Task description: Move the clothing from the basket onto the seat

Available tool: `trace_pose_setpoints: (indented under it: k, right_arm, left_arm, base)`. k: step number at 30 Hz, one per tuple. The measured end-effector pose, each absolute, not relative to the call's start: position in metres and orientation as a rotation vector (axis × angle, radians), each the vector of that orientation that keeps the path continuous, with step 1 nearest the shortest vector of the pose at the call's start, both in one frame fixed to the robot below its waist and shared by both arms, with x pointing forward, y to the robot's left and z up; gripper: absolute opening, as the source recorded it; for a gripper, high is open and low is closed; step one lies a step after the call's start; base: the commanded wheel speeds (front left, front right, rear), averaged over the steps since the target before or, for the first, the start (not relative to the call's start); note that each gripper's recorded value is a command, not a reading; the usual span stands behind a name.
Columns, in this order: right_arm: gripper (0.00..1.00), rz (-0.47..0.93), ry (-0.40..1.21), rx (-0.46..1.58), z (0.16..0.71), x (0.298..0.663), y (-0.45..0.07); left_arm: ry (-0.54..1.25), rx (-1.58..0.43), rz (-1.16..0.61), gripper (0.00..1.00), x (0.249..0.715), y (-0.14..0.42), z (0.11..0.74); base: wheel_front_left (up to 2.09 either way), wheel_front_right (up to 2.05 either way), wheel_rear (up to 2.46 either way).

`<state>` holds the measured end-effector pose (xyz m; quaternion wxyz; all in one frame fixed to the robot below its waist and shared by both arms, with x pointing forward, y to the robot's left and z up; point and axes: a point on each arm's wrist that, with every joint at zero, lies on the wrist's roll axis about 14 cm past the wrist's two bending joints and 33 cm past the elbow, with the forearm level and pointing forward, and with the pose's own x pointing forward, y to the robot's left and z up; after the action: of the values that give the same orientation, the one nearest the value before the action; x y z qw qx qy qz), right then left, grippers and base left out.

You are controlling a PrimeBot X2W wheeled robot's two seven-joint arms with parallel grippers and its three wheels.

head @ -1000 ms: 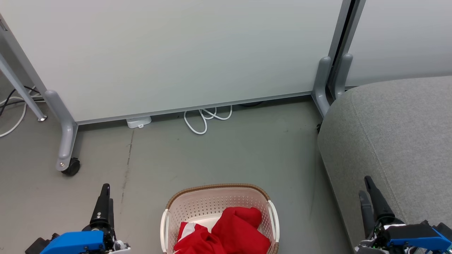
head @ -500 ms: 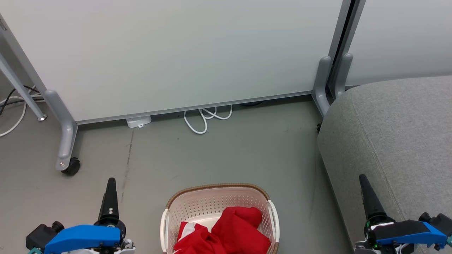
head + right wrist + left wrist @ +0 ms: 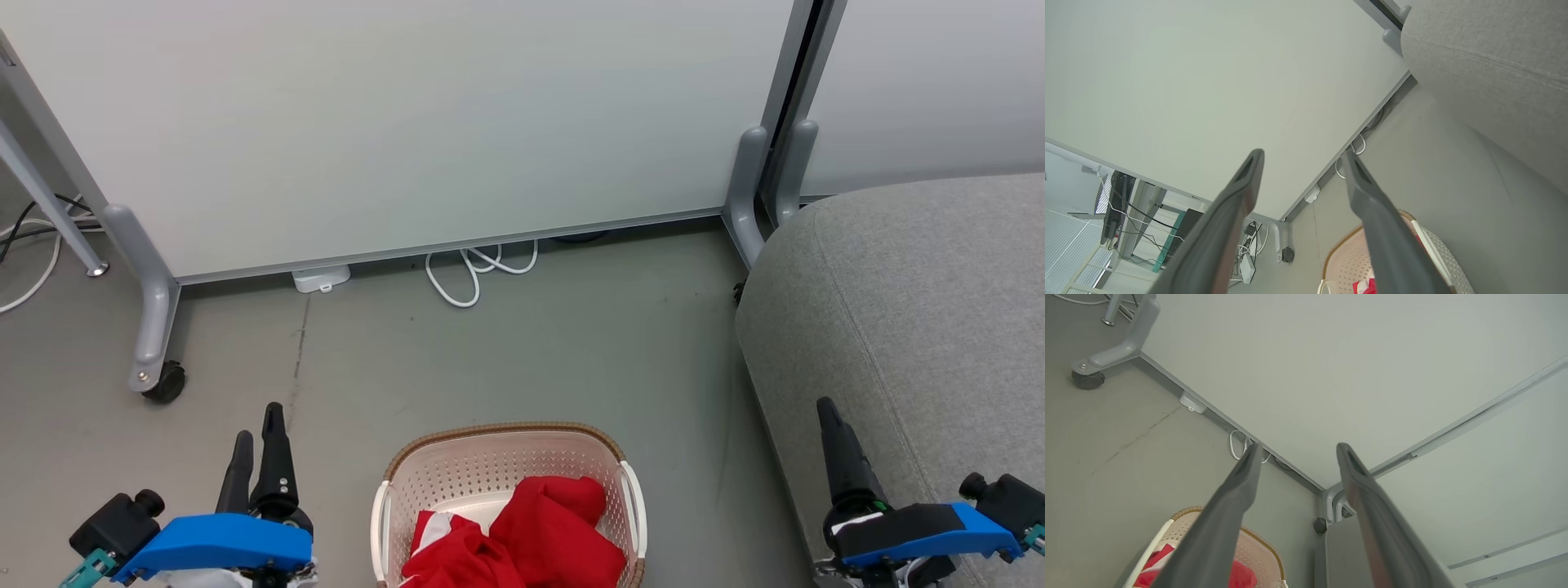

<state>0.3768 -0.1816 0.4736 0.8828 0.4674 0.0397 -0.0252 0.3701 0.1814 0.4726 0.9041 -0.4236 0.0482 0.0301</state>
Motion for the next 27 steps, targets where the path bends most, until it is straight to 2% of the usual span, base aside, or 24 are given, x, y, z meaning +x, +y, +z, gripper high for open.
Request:
trace_pose_setpoints:
  k: [27]
  right_arm:
    - [1.0,0.001,0.055,0.682,0.479,0.382,-0.171]
  left_arm:
    - [0.061,-0.507,0.0,1.0,0.372,0.173,0.479]
  base:
    - [0.0,0.0,0.0]
